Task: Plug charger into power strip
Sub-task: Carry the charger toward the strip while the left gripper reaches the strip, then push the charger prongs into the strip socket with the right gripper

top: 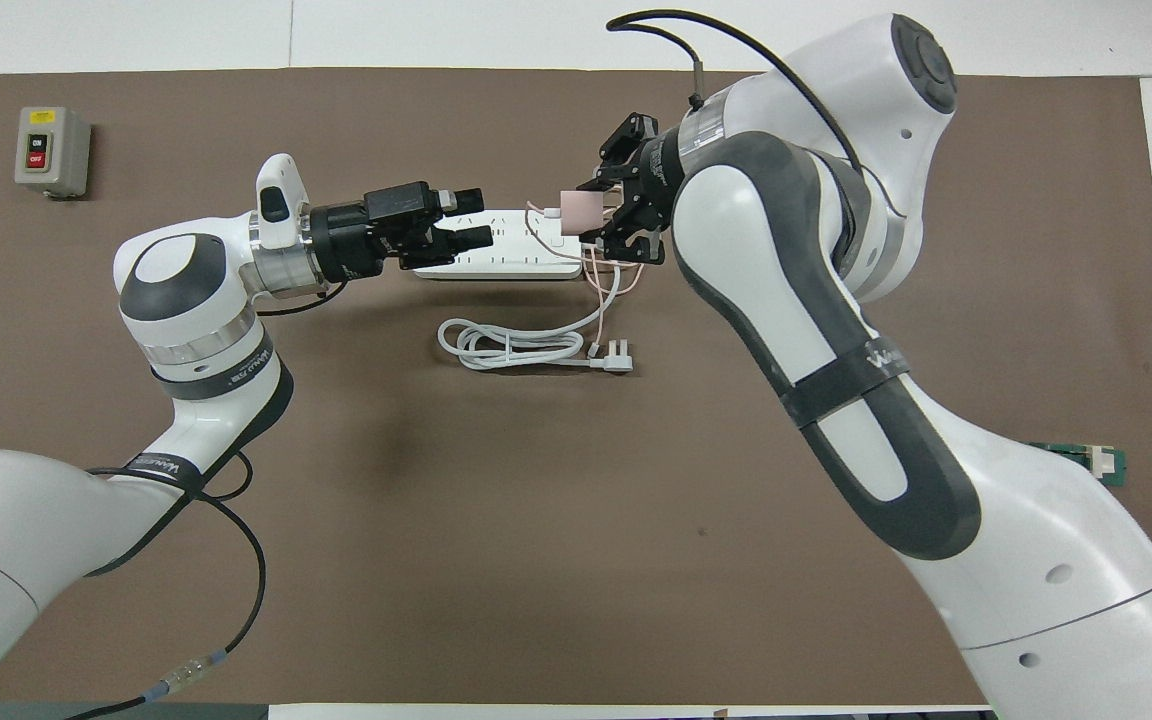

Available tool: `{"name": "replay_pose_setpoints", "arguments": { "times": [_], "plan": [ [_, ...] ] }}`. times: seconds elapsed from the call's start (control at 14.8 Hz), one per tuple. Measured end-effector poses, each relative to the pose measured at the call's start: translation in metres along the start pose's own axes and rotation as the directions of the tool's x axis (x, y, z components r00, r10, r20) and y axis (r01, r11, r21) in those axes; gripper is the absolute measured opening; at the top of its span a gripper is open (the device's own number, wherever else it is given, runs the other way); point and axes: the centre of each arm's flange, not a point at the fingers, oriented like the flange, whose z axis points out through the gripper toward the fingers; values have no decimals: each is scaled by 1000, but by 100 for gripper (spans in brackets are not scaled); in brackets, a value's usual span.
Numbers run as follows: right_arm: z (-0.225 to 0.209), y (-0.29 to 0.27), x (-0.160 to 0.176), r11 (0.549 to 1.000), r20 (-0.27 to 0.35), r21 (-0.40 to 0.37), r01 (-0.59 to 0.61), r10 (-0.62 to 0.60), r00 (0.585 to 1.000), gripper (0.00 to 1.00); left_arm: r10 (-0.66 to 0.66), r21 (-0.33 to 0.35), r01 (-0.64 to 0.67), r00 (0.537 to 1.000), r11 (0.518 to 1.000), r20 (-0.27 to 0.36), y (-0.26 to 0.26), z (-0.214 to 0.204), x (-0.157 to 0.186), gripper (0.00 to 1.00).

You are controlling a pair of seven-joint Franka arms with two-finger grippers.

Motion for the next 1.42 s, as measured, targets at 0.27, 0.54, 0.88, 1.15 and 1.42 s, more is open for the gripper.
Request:
{"name": "replay_pose_setpoints", "arguments": {
  "times": [0.27, 0.54, 0.88, 1.15, 1.42],
  "plan": [
    [16, 11, -23, 1000, 1, -22, 12, -12, 1000, 48, -65, 4, 65, 998, 998, 22, 0, 17, -8, 100],
    [16, 12, -24, 1000, 0, -22, 0, 0, 1000, 48, -73, 16, 73, 997, 997, 27, -1, 28, -13, 100],
    [21, 16, -31, 1000, 1, -29, 10, -10, 1000, 48, -74, 14, 73, 997, 997, 37, -1, 31, -15, 100],
    [21, 15, -31, 1000, 0, -28, 9, -9, 1000, 48, -36, 13, 36, 999, 999, 37, -1, 31, -15, 87],
    [20, 15, -30, 1000, -1, -27, 8, -8, 1000, 48, 81, 23, -83, 996, 996, 44, -2, 27, -14, 72]
  ]
}}
